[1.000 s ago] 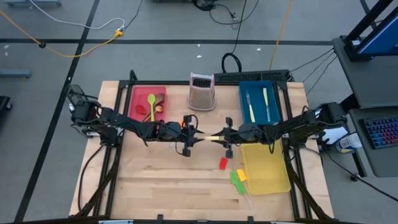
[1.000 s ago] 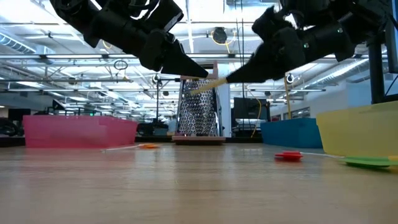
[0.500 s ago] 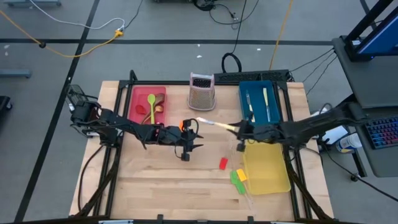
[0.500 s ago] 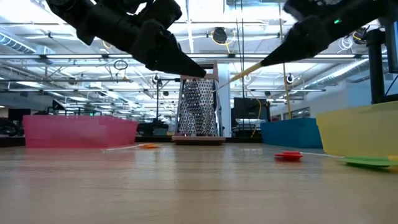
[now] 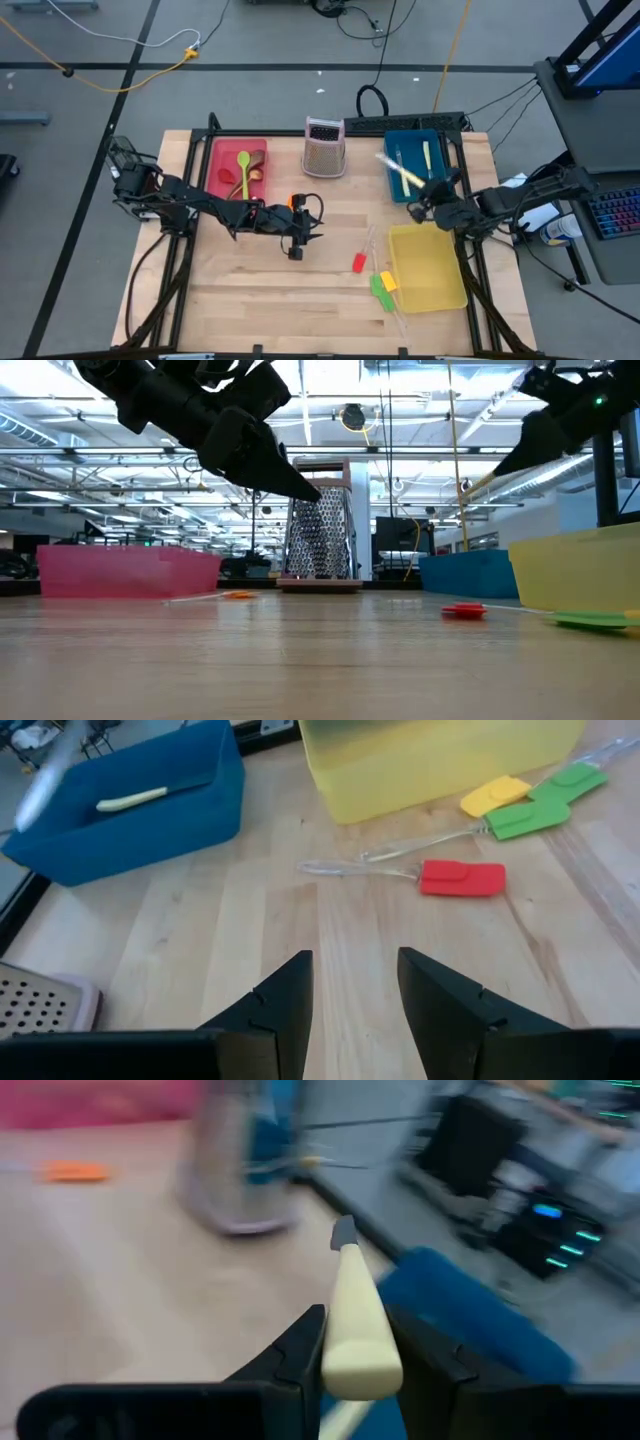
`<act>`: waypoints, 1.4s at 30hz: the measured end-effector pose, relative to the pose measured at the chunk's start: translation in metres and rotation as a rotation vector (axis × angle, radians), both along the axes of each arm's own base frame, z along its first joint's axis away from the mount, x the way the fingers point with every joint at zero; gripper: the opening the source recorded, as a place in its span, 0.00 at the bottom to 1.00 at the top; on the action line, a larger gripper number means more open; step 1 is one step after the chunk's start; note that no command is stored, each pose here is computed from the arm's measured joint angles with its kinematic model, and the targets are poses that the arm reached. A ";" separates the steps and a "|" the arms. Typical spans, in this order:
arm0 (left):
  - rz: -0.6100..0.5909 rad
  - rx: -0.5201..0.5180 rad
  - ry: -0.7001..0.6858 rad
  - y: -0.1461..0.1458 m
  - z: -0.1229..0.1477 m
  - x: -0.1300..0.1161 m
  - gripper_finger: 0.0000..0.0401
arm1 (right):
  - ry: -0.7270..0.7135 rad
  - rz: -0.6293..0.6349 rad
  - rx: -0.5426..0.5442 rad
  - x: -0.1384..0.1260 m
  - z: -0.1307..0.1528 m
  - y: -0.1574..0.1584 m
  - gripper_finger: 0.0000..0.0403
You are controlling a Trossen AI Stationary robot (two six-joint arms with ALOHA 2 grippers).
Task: Pick & Place Kitchen Items
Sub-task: Put the yellow knife into the blue bin, then put the orange spatula into the yellow bin
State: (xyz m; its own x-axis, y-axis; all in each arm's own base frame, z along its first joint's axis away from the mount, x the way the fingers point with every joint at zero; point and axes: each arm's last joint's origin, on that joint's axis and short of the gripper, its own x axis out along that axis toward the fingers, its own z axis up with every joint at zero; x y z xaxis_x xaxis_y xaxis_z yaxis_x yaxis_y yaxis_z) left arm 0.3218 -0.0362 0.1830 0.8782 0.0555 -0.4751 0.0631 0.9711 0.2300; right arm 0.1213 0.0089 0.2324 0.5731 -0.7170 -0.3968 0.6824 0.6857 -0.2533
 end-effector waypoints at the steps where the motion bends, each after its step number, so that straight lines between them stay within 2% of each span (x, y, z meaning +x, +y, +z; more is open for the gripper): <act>1: 0.000 0.000 0.003 0.000 0.000 0.000 0.38 | -0.011 -0.049 -0.012 -0.002 -0.001 -0.002 0.21; 6: 0.012 -0.022 0.004 0.000 0.000 0.000 0.38 | -0.111 -0.254 -0.004 -0.008 -0.011 -0.012 0.21; 12: 0.027 -0.048 0.003 0.000 -0.001 0.000 0.38 | -0.035 -0.373 0.096 -0.013 -0.054 -0.025 0.21; 16: 0.031 -0.057 -0.003 0.000 0.000 0.000 0.38 | -0.031 -0.411 0.110 -0.014 -0.070 -0.029 0.21; 22: 0.041 -0.066 -0.006 0.000 0.000 0.000 0.38 | -0.071 -0.388 0.076 -0.009 -0.089 -0.035 0.23; 26: 0.106 -0.094 -0.014 0.002 0.000 0.000 0.38 | -0.138 -0.382 0.064 -0.010 -0.107 -0.038 0.28; 30: 0.224 -0.164 -0.035 0.004 0.000 0.000 0.38 | -0.225 -0.327 0.025 -0.006 -0.113 -0.038 0.33; 35: 0.379 -0.253 -0.003 0.007 -0.006 -0.004 0.38 | -0.340 -0.257 -0.056 0.003 -0.094 -0.038 0.40; 42: 0.654 -0.392 0.200 0.012 -0.027 -0.024 0.38 | -0.433 -0.007 0.009 0.013 -0.083 -0.033 0.45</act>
